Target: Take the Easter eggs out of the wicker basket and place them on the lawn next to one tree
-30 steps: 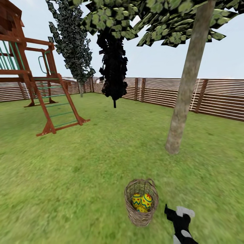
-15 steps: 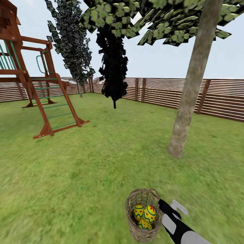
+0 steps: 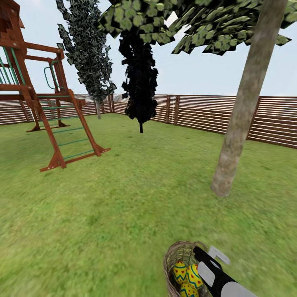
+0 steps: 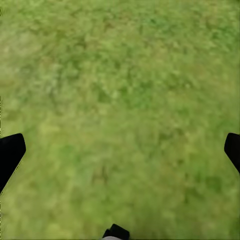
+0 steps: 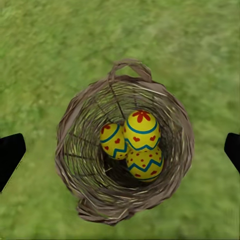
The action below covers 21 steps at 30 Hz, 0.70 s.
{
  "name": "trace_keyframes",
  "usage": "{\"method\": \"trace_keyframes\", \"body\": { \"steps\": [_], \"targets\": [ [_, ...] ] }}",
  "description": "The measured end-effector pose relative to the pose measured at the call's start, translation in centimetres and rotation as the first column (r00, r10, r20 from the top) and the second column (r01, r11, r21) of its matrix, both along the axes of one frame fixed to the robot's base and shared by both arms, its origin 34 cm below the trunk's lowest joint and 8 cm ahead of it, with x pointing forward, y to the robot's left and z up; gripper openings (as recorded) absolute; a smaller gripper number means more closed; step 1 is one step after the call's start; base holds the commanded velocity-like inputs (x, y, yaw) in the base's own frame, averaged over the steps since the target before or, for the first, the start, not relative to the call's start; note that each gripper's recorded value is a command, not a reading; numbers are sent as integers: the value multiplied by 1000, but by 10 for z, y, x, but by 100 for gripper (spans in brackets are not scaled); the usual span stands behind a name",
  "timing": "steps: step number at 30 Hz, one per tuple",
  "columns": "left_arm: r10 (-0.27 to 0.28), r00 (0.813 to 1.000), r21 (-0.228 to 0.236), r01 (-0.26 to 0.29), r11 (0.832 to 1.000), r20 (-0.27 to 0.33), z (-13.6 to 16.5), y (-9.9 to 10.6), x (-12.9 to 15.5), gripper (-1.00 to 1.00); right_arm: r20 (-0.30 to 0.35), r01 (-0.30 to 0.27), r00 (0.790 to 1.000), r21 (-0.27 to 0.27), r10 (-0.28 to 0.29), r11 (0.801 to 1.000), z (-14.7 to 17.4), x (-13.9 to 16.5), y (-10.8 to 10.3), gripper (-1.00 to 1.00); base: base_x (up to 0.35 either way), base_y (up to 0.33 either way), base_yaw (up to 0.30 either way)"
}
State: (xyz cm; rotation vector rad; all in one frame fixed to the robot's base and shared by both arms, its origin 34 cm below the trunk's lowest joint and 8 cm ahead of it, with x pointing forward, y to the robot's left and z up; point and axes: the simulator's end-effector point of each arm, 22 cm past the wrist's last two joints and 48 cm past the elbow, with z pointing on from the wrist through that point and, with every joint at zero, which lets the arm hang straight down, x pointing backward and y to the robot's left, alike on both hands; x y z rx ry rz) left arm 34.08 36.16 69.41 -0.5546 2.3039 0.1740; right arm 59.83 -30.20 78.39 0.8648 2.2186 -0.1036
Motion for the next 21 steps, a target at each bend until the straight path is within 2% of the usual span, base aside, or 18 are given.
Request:
{"method": "trace_keyframes", "body": {
  "steps": [6,10,13,15,19,21],
  "targets": [
    [0,1000,-1,0,1000,0,0,-1,0,100,-1,2,1000,-1,-2,1000,0,0,-1,100,272,210,0],
    [-1,1000,-1,1,1000,0,0,-1,0,100,-1,6,1000,-2,-6,1000,0,0,-1,100,312,-1,0],
    [-1,1000,-1,1,1000,1,0,-1,1,100,2,10,1000,-3,-10,1000,1,1,-4,100,118,-12,0],
    [-2,1000,0,2,1000,11,2,-1,5,100,6,14,1000,-13,-14,1000,2,1,-14,100,31,-3,0],
    [-3,999,0,3,1000,48,9,-2,22,100,8,33,999,-56,-33,998,3,1,-51,100,9,-1,0],
    [-4,999,0,4,1000,53,8,-3,24,100,8,40,999,-69,-40,997,3,1,-62,100,3,0,0]
  ]
}}
